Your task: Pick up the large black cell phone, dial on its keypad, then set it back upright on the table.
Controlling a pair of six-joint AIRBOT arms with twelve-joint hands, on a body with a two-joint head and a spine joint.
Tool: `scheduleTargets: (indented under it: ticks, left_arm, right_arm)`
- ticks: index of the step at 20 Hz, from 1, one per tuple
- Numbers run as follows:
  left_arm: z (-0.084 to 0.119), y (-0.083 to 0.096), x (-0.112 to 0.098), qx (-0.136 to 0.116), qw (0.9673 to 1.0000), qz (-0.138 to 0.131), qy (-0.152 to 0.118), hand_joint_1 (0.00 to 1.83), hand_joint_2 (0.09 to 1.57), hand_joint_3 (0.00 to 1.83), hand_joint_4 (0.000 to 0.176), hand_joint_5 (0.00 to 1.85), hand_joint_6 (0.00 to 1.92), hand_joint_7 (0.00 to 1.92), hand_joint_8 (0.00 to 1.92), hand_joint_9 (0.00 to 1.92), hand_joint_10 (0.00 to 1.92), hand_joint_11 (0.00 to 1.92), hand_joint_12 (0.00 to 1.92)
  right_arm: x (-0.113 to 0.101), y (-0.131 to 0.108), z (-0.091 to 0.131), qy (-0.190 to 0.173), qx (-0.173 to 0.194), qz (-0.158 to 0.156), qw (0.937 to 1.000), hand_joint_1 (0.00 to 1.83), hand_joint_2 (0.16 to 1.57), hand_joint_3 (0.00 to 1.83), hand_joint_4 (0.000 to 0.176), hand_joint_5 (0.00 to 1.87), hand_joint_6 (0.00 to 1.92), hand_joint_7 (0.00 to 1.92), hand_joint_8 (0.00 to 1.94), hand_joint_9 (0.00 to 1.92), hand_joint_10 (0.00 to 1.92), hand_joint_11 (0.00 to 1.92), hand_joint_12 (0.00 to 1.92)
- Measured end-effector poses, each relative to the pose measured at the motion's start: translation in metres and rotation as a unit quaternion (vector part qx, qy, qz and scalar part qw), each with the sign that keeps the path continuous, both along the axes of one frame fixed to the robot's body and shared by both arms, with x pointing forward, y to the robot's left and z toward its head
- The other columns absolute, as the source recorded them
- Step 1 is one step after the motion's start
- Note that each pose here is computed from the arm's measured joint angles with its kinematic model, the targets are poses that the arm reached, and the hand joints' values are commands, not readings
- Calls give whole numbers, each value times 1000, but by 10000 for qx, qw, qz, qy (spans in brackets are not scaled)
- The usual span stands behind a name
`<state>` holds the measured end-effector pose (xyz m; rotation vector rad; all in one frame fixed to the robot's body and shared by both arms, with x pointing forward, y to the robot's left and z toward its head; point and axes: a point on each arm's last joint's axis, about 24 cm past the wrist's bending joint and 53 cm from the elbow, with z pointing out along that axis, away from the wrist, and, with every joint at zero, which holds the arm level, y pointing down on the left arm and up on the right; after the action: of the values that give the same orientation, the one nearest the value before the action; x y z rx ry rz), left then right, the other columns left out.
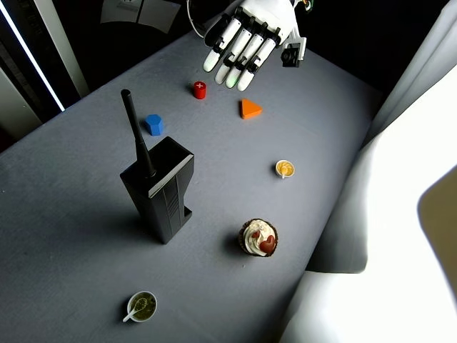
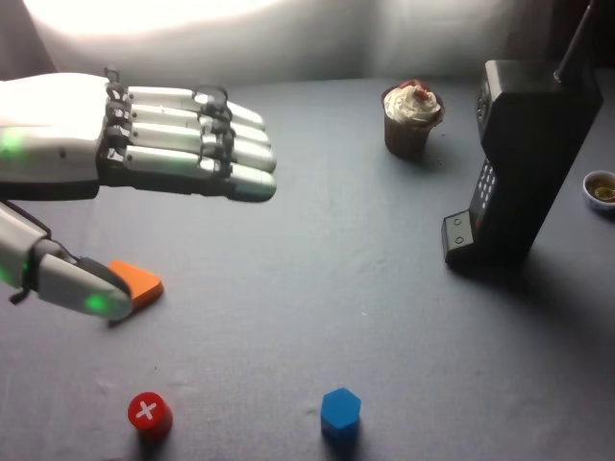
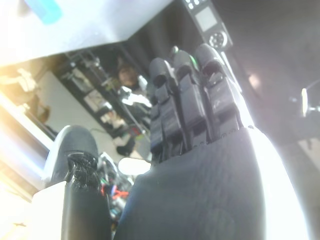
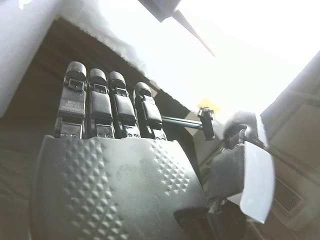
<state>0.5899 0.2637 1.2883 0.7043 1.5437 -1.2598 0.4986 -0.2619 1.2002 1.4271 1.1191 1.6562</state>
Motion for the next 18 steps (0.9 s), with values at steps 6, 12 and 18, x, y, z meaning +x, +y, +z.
scheduleTargets:
  ticks: [6, 12, 18]
  left_arm:
    - [-5, -1, -1, 113, 9999, -33, -4, 0, 1131, 2, 8, 89, 2, 76, 1, 61, 1, 0, 182]
    - [-5, -7, -6, 125, 9996, -199, -132, 0, 1147, 6, 4, 74, 0, 61, 0, 52, 1, 0, 162]
    - [-12, -13, -8, 323, 9980, -243, -495, 0, 1152, 0, 7, 74, 3, 55, 2, 46, 3, 0, 181]
  right_arm:
    - [3, -5, -3, -15, -121, -6, 9999, 80, 899, 3, 0, 12, 2, 37, 3, 38, 1, 0, 274]
    - [10, -16, -10, -62, -385, 3, 9992, 224, 894, 0, 0, 0, 0, 18, 1, 17, 4, 0, 200]
    - [19, -32, -18, -77, -626, -77, 9980, 414, 908, 1, 0, 0, 0, 0, 0, 0, 0, 1, 111]
